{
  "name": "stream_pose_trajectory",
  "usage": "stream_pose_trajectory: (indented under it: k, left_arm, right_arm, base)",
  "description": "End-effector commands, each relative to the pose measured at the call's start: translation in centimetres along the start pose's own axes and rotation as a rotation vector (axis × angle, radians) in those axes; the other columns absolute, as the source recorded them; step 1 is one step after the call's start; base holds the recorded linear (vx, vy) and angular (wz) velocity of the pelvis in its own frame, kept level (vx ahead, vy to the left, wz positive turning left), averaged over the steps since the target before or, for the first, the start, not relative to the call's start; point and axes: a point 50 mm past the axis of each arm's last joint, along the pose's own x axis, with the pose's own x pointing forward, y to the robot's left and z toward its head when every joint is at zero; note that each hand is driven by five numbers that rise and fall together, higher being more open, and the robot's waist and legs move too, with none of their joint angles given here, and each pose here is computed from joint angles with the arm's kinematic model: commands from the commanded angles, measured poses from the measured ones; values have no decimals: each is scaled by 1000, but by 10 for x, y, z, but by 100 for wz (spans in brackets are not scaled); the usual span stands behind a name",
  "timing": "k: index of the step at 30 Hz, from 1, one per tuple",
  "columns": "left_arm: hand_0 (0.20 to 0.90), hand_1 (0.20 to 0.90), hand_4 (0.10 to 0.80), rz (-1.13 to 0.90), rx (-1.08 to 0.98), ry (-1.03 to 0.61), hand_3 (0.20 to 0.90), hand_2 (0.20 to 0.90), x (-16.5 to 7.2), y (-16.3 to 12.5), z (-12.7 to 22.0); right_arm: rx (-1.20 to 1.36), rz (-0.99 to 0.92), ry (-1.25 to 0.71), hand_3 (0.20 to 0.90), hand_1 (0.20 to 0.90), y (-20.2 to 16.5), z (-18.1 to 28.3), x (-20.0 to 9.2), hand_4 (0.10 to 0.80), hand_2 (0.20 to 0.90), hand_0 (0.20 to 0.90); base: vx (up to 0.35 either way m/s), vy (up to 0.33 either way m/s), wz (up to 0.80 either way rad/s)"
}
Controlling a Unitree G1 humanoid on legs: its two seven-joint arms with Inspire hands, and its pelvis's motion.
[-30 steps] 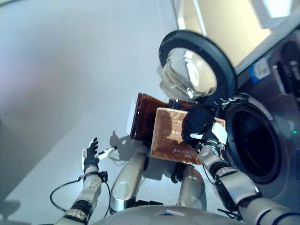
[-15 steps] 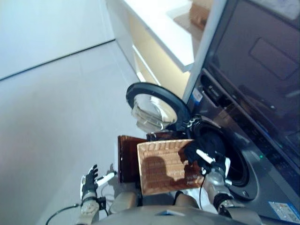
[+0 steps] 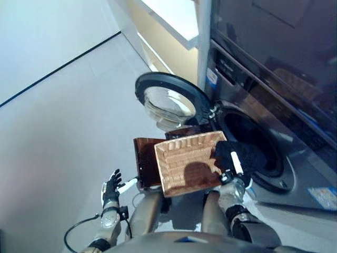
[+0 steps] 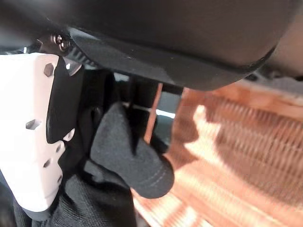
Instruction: Pick up the clothes and place them into the washing machine
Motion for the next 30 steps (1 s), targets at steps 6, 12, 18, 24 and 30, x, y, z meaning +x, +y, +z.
stream_pose_trajectory:
  k: [6, 12, 18, 24, 30]
  left_arm:
    - [900, 900, 800, 22, -28, -131, 900, 900, 3, 10, 22]
    - [900, 900, 800, 34, -22, -118, 900, 900, 3, 13, 19]
    - [900, 900, 800, 44, -19, -108, 900, 900, 2, 16, 16]
    - [900, 900, 800, 43, -21, -101, 900, 900, 2, 16, 14]
    - [900, 900, 800, 25, -15, -165, 900, 900, -1, 27, 21]
  right_arm:
    - [267, 114, -183, 200, 200, 58, 37, -2, 300, 200, 200]
    - [252, 107, -175, 200, 200, 58, 39, 2, 300, 200, 200]
    - [232, 100, -193, 200, 200, 61, 48, 7, 300, 200, 200]
    - [228, 109, -202, 200, 200, 64, 53, 9, 300, 200, 200]
    - [339, 177, -619, 200, 200, 118, 208, 9, 300, 200, 200]
  base:
    - [18, 30, 0]
    - [10, 24, 3]
    - [0, 0, 0]
    - [0, 0, 0]
    - [-44, 21, 11]
